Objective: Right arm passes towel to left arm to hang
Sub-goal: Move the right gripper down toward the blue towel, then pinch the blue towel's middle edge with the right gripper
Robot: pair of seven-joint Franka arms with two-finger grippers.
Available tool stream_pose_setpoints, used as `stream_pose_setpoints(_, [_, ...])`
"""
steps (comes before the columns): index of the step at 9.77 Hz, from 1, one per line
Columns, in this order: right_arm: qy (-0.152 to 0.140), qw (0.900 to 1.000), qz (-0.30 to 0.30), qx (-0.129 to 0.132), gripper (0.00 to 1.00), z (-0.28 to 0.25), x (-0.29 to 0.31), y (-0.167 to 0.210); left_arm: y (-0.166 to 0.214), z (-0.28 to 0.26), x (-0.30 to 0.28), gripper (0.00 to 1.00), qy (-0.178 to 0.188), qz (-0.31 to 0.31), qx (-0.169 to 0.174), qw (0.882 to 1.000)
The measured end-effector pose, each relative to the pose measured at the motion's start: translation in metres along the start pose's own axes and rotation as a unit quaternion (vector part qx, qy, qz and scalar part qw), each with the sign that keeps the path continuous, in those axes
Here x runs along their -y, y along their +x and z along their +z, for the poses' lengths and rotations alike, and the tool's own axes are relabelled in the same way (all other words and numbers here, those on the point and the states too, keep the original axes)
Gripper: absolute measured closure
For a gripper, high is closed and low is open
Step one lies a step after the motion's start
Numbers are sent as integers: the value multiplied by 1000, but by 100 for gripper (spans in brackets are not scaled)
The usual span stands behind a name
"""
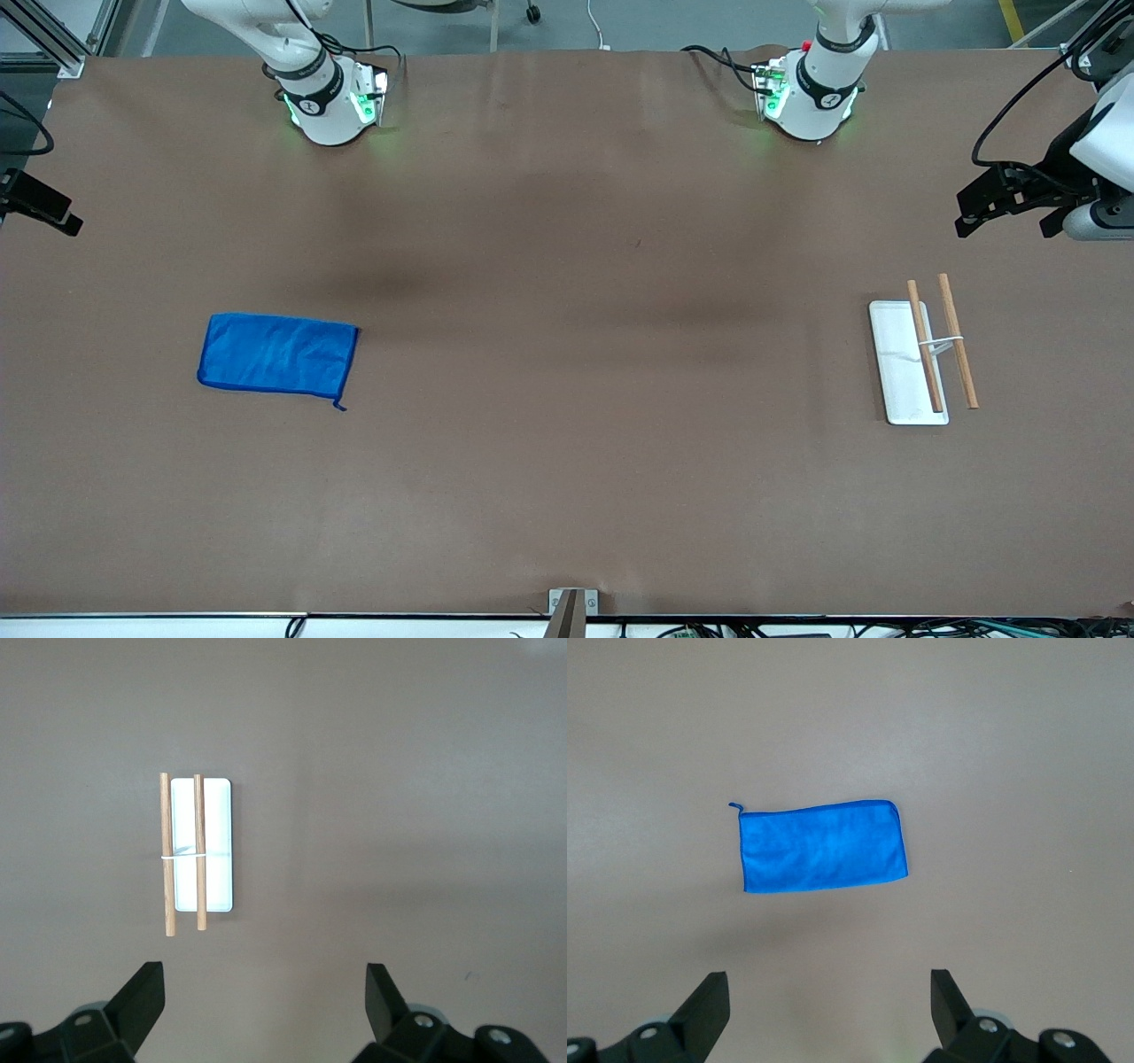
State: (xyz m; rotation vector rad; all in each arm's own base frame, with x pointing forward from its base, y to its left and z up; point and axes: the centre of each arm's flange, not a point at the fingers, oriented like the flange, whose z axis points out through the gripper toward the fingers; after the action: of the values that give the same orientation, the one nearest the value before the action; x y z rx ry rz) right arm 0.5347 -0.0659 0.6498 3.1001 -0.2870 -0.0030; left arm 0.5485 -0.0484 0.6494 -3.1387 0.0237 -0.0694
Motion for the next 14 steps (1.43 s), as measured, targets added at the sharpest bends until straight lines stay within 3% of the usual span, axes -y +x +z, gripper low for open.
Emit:
stream_pose_setpoints(4, [0, 1000, -2, 2, 0, 2, 0, 1, 0, 0, 0, 0, 0, 0, 0, 1000])
stream_pose_setpoints(6, [-3, 999, -39, 22, 0, 22, 7, 11, 0, 0, 0, 0, 0, 0, 0, 1000])
stream_pose_setpoints(8, [-9, 997, -60, 55, 0, 93, 20, 46, 0, 0, 0, 0, 0, 0, 0, 1000])
stream_pose_setpoints(9, [-11, 996, -64, 57, 0, 141, 25, 63, 0, 0, 1, 0, 0, 0, 1, 1000])
stream_pose_setpoints(12, [-13, 996, -76, 46, 0, 282, 30, 71, 1, 2, 1, 0, 0, -1, 3, 1000])
stream_pose_setpoints(14, [-10, 996, -83, 19, 0, 349, 31, 51, 2, 5, 1, 0, 0, -1, 5, 1000])
